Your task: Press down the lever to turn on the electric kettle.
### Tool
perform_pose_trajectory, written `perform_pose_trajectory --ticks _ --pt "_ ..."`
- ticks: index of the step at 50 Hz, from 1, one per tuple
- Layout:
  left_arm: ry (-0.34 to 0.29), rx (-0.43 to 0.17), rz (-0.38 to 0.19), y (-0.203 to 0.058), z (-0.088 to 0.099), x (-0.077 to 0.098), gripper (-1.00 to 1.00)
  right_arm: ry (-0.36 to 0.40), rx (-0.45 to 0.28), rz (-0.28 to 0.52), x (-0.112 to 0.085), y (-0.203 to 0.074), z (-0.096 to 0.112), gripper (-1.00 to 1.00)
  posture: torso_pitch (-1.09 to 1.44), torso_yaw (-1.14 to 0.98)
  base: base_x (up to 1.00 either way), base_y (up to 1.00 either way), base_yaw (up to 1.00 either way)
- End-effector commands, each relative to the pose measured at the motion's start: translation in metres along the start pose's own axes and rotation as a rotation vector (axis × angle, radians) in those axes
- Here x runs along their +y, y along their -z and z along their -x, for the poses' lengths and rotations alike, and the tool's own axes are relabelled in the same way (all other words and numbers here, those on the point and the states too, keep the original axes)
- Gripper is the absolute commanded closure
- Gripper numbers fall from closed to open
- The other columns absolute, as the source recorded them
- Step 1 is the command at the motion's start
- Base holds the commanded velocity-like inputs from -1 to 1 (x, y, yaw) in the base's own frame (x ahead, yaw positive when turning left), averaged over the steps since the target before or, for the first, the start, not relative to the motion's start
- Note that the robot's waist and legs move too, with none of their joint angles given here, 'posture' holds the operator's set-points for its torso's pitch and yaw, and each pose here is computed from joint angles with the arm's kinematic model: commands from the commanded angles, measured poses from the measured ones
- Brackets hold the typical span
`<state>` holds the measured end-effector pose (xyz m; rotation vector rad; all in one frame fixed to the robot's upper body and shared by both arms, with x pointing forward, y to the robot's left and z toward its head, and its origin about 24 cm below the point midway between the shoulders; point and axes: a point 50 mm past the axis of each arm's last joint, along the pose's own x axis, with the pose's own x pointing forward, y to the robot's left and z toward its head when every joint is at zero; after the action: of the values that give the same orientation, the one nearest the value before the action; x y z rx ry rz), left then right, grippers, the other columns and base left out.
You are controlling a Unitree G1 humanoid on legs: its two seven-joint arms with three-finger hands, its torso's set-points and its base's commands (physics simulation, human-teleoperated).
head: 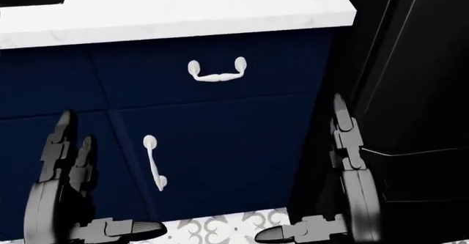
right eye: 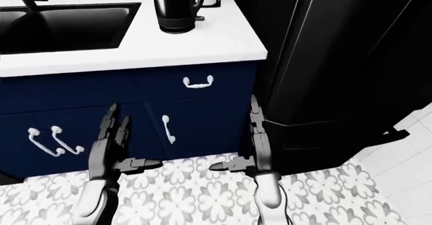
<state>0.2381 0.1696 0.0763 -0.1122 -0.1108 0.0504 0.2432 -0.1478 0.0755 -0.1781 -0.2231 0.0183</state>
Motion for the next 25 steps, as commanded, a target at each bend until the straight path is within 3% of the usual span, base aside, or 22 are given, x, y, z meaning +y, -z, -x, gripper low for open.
perform_pose_trajectory --ticks 1,25 --pt "0.006 -0.121 -0.003 -0.025 -0.003 -0.001 -1.0 0.001 -0.104 0.004 0.001 -0.02 -0.005 -1.0 0.0 0.0 0.0 0.0 0.0" --pt "-0.001 -0.22 0.053 -0.073 0.009 0.001 -1.0 -0.026 -0.212 0.066 0.009 -0.072 -0.018 -1.0 0.0 0.0 0.0 0.0 0.0"
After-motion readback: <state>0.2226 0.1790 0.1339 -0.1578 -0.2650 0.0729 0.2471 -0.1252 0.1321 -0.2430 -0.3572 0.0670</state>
